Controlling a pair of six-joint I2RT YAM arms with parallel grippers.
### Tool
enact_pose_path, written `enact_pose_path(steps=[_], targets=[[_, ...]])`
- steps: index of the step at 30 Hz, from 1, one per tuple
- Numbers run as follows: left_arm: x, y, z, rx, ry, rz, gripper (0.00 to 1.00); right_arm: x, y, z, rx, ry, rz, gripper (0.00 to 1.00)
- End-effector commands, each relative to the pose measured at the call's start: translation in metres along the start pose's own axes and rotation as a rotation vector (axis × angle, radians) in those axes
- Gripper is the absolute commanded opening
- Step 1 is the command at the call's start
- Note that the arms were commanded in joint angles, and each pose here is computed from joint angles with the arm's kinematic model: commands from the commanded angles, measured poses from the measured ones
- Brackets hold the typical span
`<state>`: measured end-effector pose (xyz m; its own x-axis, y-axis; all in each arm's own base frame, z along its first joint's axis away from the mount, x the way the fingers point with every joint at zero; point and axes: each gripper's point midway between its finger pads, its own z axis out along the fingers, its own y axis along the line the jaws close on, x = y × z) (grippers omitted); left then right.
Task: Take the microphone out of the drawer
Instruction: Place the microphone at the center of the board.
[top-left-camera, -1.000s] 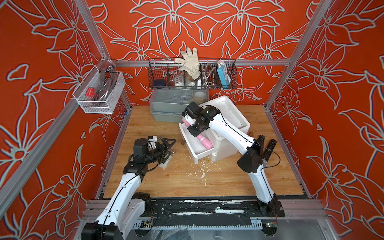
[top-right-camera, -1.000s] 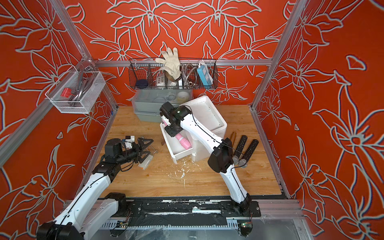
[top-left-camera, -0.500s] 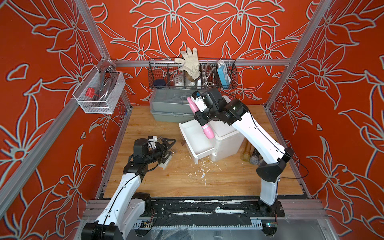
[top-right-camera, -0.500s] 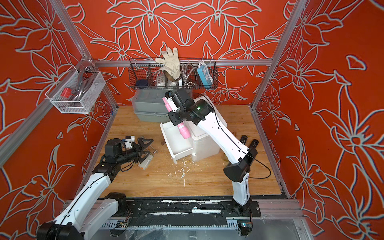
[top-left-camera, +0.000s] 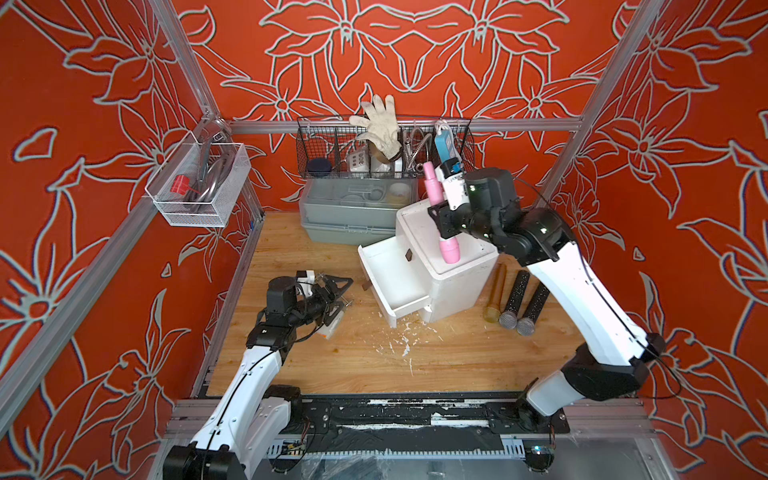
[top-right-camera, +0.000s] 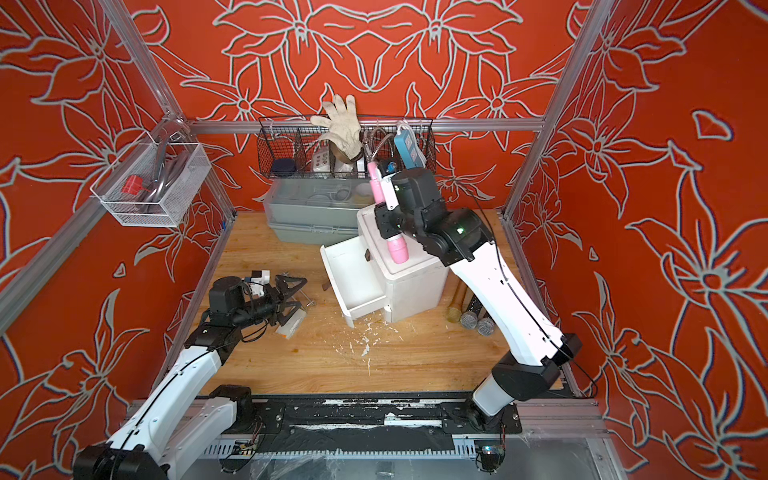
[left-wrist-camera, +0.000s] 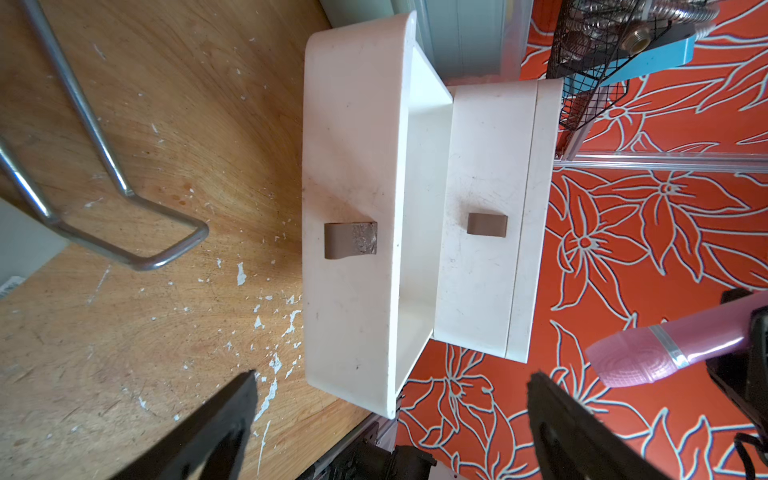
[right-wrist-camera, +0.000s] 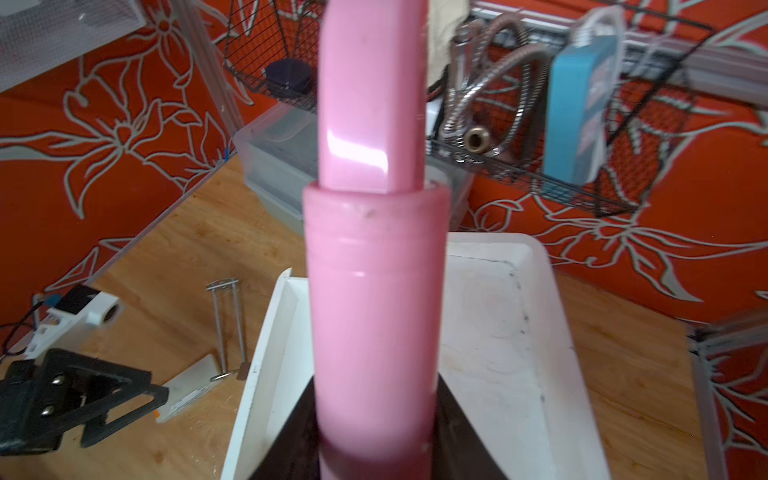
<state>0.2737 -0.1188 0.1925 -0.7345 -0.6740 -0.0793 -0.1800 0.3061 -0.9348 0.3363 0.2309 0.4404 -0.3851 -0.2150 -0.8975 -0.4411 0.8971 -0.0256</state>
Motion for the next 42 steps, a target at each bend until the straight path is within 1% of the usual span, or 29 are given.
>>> enact_pose_path(steps=[1,7,12,15,17,20,25,29,31,35,42], targets=[[0.003,-0.011,-0.002,0.029,0.010,0.045,1.00,-0.008,-0.050,-0.026,0.142,-0.073,0.058,0.03],[0.004,-0.015,-0.002,0.033,0.017,0.055,1.00,0.031,-0.135,-0.053,0.359,-0.025,0.164,0.03],[0.002,-0.021,-0.001,0.036,0.018,0.067,1.00,0.083,-0.194,-0.059,0.502,0.067,0.298,0.02],[0.001,-0.026,0.000,0.040,0.021,0.078,1.00,0.133,-0.229,-0.052,0.574,0.147,0.414,0.02],[0.000,-0.031,0.001,0.046,0.028,0.093,1.00,0.176,-0.252,-0.048,0.621,0.218,0.513,0.02],[-0.001,-0.037,0.004,0.049,0.040,0.116,1.00,0.230,-0.275,-0.047,0.661,0.283,0.653,0.01],[-0.003,-0.044,0.009,0.059,0.055,0.136,1.00,0.294,-0.299,-0.045,0.650,0.332,0.900,0.01],[-0.004,-0.050,0.013,0.070,0.066,0.151,1.00,0.344,-0.313,-0.042,0.685,0.406,1.025,0.01],[-0.005,-0.051,0.014,0.073,0.064,0.152,1.00,0.366,-0.314,-0.038,0.695,0.456,1.062,0.01],[-0.003,-0.050,0.015,0.074,0.071,0.151,1.00,0.393,-0.314,-0.031,0.706,0.539,1.065,0.01],[-0.002,-0.053,0.014,0.083,0.075,0.155,1.00,0.428,-0.309,-0.034,0.746,0.642,1.025,0.01]])
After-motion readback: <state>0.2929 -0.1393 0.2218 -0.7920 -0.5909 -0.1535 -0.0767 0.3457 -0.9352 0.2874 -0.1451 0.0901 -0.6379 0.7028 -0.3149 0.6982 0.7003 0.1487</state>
